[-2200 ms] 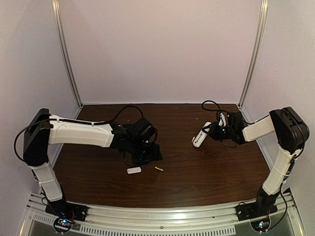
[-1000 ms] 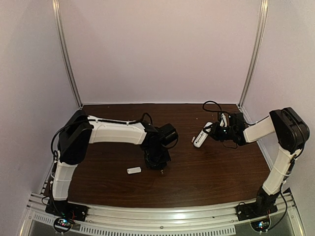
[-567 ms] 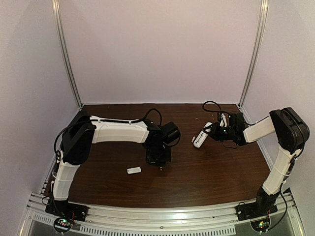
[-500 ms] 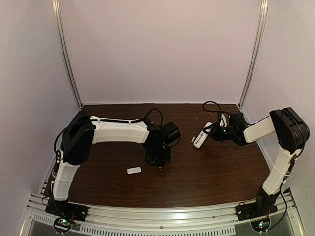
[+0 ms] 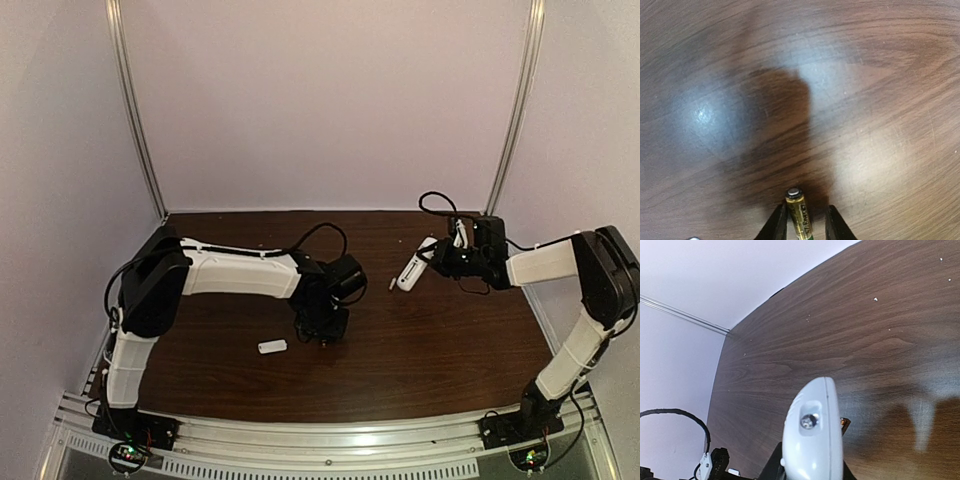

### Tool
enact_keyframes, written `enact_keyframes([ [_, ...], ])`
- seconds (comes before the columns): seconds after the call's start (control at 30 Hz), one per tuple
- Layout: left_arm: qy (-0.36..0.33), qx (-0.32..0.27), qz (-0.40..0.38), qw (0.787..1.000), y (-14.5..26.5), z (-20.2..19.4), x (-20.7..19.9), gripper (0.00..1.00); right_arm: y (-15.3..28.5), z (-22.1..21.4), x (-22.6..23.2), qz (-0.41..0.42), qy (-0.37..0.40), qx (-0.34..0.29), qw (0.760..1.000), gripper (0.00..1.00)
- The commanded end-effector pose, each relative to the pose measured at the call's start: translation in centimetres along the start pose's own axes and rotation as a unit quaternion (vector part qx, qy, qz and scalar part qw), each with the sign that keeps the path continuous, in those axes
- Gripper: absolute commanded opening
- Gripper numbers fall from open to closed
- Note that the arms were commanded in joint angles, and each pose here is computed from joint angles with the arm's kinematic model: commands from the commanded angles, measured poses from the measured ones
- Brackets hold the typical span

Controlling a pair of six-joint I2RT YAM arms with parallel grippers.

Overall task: Load the batteries into the remote control
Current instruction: Pick up the battery from the center of the board.

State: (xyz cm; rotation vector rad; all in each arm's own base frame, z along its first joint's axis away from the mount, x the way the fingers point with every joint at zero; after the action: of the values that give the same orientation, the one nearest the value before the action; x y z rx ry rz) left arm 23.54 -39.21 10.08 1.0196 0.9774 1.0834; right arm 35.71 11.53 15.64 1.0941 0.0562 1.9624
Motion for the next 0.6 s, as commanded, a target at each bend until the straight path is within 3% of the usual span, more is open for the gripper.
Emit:
enact_keyframes([
  [0.0, -0.029, 0.055, 0.068, 0.996, -2.8, -2.6, 2.7, 0.27, 1.2, 0.8, 0.9, 0.006, 0.014, -0.007, 1.0, 0.0],
  [0.37, -0.035, 0.062, 0.045, 0.996, -2.8, -4.5, 4.4, 0.23, 2.7, 1.2, 2.6, 0.032, 0.02, -0.003, 0.999, 0.0],
  [0.57, -0.048, 0.052, 0.035, 0.997, -3.1, -4.3, 4.2, 0.08, 3.3, 1.1, 3.1, 0.042, 0.023, -0.005, 0.999, 0.0],
])
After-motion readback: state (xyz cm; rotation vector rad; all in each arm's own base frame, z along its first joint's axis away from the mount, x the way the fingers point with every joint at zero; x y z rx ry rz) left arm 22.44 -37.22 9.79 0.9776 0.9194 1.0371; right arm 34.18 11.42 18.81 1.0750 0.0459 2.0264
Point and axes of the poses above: each gripper's point midway between its finger pads, its own y axis back along the fingers, its own x axis along the line the jaws close on, z = x × y, the point moved 9 cm from there along y, back along the fingers, and after that the axes turned 7 degrees about y, right-handed, at the moved point
